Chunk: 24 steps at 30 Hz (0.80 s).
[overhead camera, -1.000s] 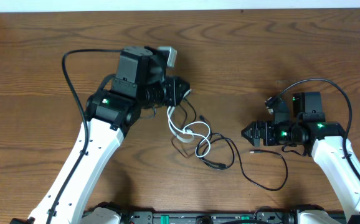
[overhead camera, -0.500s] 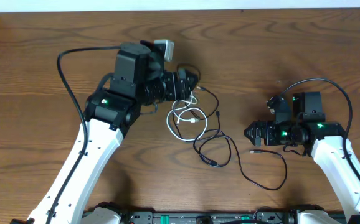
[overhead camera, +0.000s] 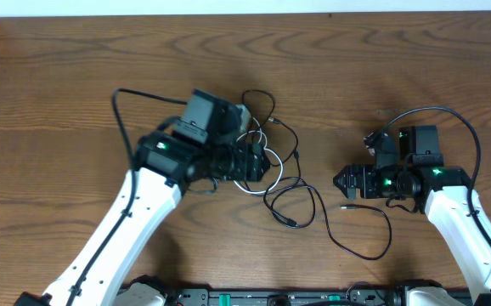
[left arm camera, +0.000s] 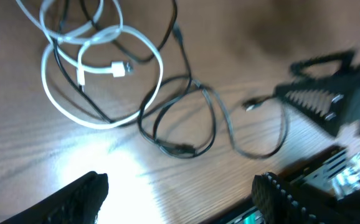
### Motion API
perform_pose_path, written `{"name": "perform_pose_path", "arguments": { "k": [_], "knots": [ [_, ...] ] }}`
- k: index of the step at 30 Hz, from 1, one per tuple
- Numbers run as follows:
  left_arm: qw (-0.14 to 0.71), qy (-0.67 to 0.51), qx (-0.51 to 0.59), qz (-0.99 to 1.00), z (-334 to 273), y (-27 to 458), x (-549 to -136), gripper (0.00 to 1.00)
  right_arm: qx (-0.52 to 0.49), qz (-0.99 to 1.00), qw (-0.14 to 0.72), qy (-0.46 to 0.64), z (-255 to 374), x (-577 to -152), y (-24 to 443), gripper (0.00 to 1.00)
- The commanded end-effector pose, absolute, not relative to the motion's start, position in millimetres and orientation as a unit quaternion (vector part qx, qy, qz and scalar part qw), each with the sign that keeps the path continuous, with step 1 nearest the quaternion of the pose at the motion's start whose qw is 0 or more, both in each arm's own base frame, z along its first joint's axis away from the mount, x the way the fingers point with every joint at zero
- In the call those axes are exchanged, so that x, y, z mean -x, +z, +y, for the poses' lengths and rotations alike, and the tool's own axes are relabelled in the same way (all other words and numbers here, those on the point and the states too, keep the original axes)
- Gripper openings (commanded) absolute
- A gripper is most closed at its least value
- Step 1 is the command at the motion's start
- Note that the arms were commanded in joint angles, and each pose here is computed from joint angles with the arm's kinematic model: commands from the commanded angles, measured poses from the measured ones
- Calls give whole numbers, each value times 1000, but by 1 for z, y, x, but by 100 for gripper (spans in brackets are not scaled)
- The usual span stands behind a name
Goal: Untangle cables
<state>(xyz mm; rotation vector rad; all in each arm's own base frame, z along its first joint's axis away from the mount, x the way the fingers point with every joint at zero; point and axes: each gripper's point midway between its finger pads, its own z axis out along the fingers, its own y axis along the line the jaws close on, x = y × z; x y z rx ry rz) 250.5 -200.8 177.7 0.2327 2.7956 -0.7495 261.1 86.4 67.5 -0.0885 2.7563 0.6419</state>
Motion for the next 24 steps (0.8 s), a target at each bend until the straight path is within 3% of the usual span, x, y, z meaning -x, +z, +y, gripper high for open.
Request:
{"name": "perform_pose_path", "arguments": {
  "k": [1, 8, 13, 24],
  "knots": [
    [96, -220, -102, 965, -200, 151, -237, 78, 13, 966, 153, 209, 82, -263, 65, 93],
    [40, -200, -133, 970, -215, 112, -215, 77, 12, 966, 151, 209, 82, -262, 65, 94],
    [12, -190, -141, 972, -232, 87, -210, 70, 12, 966, 151, 209, 82, -262, 65, 94],
    [-77, -140, -37, 986, -239, 21, -205, 55, 11, 966, 150, 209, 81, -262, 65, 94]
  ]
}}
